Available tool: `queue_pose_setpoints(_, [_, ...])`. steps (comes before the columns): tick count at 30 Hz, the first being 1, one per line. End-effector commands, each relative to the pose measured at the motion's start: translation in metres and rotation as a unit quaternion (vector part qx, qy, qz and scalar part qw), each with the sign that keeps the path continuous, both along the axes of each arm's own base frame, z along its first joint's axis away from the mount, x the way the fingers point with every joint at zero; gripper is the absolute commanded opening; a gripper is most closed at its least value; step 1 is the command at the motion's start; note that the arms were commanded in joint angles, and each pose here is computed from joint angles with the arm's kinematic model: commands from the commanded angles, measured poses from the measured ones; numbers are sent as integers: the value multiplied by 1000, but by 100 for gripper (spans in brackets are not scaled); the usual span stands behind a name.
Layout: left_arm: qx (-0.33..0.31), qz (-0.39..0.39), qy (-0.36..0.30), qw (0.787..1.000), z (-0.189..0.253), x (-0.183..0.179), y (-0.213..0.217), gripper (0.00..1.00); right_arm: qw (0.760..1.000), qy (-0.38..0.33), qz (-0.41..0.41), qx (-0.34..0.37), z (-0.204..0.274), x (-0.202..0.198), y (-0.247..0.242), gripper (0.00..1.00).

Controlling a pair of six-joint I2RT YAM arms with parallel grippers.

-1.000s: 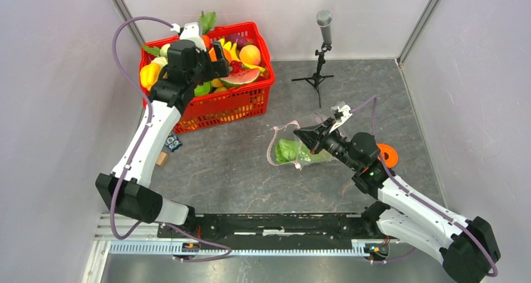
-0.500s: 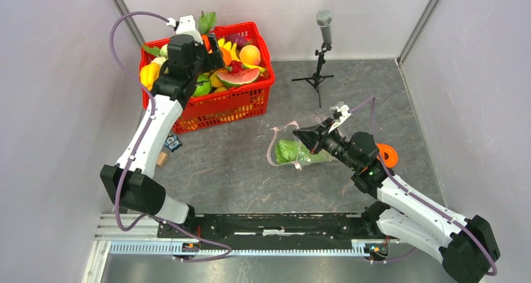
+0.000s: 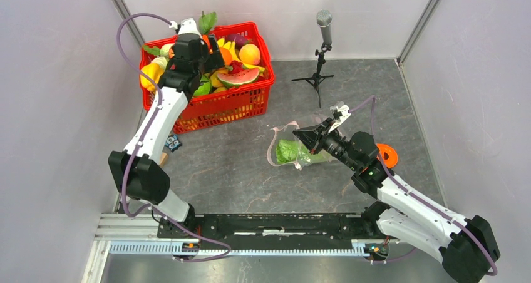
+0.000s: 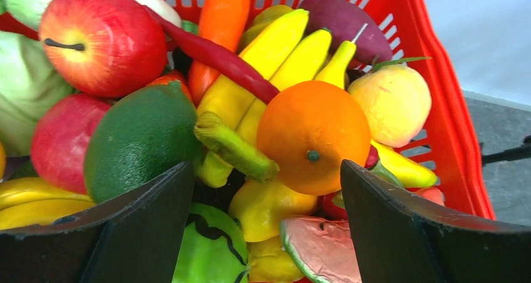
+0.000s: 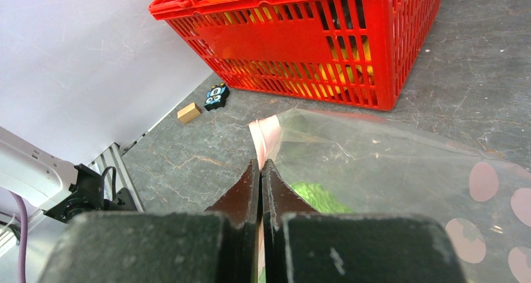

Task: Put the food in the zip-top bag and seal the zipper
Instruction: Pick up the fake fruit from the bin.

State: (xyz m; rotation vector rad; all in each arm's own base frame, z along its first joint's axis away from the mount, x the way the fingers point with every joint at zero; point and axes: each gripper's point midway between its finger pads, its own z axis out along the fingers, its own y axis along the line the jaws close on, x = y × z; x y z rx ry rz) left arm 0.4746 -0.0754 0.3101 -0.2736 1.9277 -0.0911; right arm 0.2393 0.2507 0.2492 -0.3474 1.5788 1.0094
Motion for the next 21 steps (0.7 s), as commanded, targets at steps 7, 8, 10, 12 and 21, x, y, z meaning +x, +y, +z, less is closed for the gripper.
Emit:
queue_pose_setpoints(7, [-22,-111,-142,983,87,-15,-29,97,999,-32,-4,31,30,2,1,0])
queue_pose_setpoints(8, [-8,-142,-159,977,94,-15,-37,96,999,-31,-3,32,30,2,1,0])
queue_pose_setpoints(10, [24,-202,-169,964,101,-14,-52,96,999,-30,-1,34,29,2,3,0])
queue_pose_setpoints(12, [55,-257,-144,954,91,-8,-67,97,999,-28,5,38,29,1,5,0])
queue_pose_setpoints(21, [147,-301,-25,942,42,31,-66,97,998,-27,14,46,33,-2,7,0])
